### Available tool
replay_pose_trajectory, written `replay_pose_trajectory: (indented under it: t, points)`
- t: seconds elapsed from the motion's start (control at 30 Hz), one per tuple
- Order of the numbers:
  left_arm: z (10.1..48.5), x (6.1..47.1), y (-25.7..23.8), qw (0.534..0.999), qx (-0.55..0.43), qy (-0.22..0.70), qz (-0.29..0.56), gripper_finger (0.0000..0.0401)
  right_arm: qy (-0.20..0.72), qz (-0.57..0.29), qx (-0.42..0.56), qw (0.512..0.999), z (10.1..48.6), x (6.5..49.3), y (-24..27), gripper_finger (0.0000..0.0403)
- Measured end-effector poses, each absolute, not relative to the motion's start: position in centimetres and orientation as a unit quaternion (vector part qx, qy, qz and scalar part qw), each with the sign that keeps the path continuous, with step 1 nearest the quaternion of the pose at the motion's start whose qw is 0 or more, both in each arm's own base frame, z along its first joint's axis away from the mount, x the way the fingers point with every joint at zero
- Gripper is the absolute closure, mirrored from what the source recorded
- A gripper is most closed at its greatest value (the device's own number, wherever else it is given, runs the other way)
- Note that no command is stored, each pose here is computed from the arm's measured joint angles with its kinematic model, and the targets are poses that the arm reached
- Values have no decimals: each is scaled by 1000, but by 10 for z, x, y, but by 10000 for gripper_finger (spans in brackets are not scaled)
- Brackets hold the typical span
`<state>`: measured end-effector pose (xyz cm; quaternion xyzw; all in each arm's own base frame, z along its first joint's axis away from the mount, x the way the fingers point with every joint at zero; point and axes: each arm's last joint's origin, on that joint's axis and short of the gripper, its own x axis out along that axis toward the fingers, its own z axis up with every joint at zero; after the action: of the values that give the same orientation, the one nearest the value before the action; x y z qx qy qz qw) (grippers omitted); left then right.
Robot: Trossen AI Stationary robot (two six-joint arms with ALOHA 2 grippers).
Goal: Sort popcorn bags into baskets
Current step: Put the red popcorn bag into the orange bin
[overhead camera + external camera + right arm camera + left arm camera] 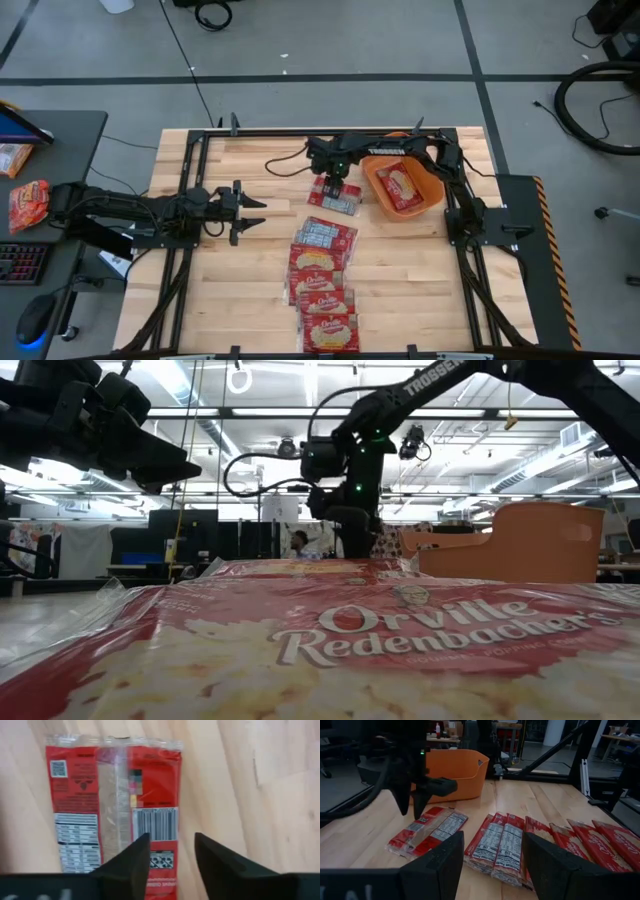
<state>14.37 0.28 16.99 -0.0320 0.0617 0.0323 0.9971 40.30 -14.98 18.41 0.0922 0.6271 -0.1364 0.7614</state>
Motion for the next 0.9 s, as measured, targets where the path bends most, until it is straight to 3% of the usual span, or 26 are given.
replay_pose_trajectory:
  t: [0.2, 0.4, 0.57, 0.8, 0.9]
  points:
    - [170, 144, 3, 997, -32, 62, 32, 196, 631, -125, 95, 760, 165, 407, -159, 194]
    - [169, 144, 3, 997, -31, 65, 33, 196, 648, -111, 92, 748, 152, 409, -158, 207]
    - [169, 144, 3, 997, -31, 67, 33, 196, 654, -104, 90, 744, 149, 409, -154, 259]
    - [169, 144, 3, 997, -31, 67, 33, 196, 659, -90, 81, 742, 147, 410, -152, 378]
    - [169, 144, 3, 997, -31, 67, 32, 196, 659, -89, 83, 742, 147, 409, -152, 394]
